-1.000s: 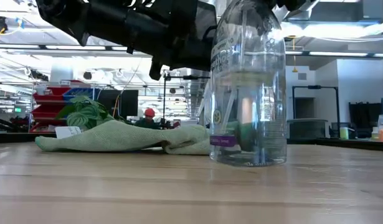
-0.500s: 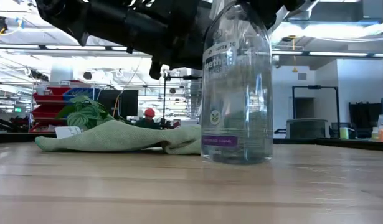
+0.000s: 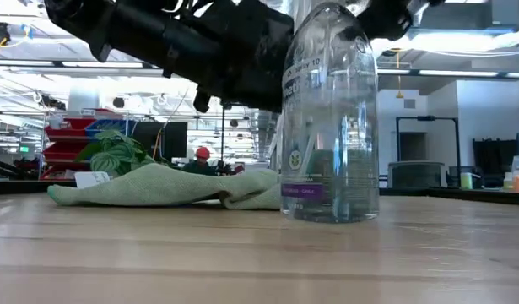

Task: Apply microfiber cloth
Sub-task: Spray the phone using the spray bottle

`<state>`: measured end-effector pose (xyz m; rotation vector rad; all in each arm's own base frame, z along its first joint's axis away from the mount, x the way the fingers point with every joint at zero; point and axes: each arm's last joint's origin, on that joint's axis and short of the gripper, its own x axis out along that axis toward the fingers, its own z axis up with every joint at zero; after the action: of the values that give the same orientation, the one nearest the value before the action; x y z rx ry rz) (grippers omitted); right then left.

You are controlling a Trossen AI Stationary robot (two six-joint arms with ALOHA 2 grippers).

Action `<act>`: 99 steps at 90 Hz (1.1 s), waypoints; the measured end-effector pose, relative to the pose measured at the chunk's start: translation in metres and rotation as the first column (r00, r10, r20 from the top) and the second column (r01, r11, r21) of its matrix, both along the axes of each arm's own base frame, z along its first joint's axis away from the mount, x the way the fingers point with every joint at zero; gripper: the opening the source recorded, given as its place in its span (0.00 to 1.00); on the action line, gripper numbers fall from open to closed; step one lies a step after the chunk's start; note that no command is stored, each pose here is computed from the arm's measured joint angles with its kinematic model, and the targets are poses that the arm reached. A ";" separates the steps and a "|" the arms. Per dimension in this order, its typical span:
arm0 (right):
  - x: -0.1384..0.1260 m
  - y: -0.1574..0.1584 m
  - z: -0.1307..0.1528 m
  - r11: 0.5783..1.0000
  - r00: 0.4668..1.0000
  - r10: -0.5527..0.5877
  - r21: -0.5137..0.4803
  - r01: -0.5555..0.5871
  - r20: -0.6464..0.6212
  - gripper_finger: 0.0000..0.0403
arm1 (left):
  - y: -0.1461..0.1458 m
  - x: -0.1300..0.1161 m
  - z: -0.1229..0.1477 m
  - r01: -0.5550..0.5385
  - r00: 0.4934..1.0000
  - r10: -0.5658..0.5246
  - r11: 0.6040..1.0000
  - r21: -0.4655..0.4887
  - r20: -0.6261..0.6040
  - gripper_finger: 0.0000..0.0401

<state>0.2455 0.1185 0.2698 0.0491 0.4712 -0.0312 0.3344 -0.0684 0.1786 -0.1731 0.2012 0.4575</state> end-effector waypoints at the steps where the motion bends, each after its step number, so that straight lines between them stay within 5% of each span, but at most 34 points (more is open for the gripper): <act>1: -0.001 0.002 0.001 1.000 1.000 -0.006 -0.003 0.006 0.003 0.95 | 0.000 0.000 0.000 -0.002 1.000 0.002 1.000 0.000 -0.002 0.03; 19: -0.007 0.029 0.014 0.979 0.973 -0.186 -0.058 0.195 0.135 0.88 | 0.000 -0.005 -0.009 -0.068 0.996 0.066 0.997 -0.028 -0.064 0.03; 62: 0.046 0.039 -0.008 0.886 0.898 -0.400 -0.171 0.430 0.185 0.80 | 0.010 -0.011 -0.022 -0.175 0.975 0.159 0.980 -0.096 -0.153 0.03; 76: 0.048 0.036 -0.007 0.881 0.891 -0.414 -0.164 0.444 0.185 0.62 | 0.007 -0.011 -0.023 -0.167 0.976 0.151 0.981 -0.094 -0.160 0.03; 93: 0.033 0.028 -0.002 0.873 0.887 -0.444 -0.160 0.460 0.128 0.24 | 0.003 -0.012 -0.023 -0.155 0.977 0.138 0.984 -0.092 -0.163 0.03; 99: 0.024 0.024 0.001 0.867 0.886 -0.452 -0.183 0.464 0.104 0.21 | 0.003 -0.012 -0.023 -0.154 0.977 0.137 0.984 -0.092 -0.164 0.03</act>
<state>0.2699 0.1428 0.2704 -0.0400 0.3877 -0.5472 0.3220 -0.0655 0.1556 -0.2552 0.3688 0.6079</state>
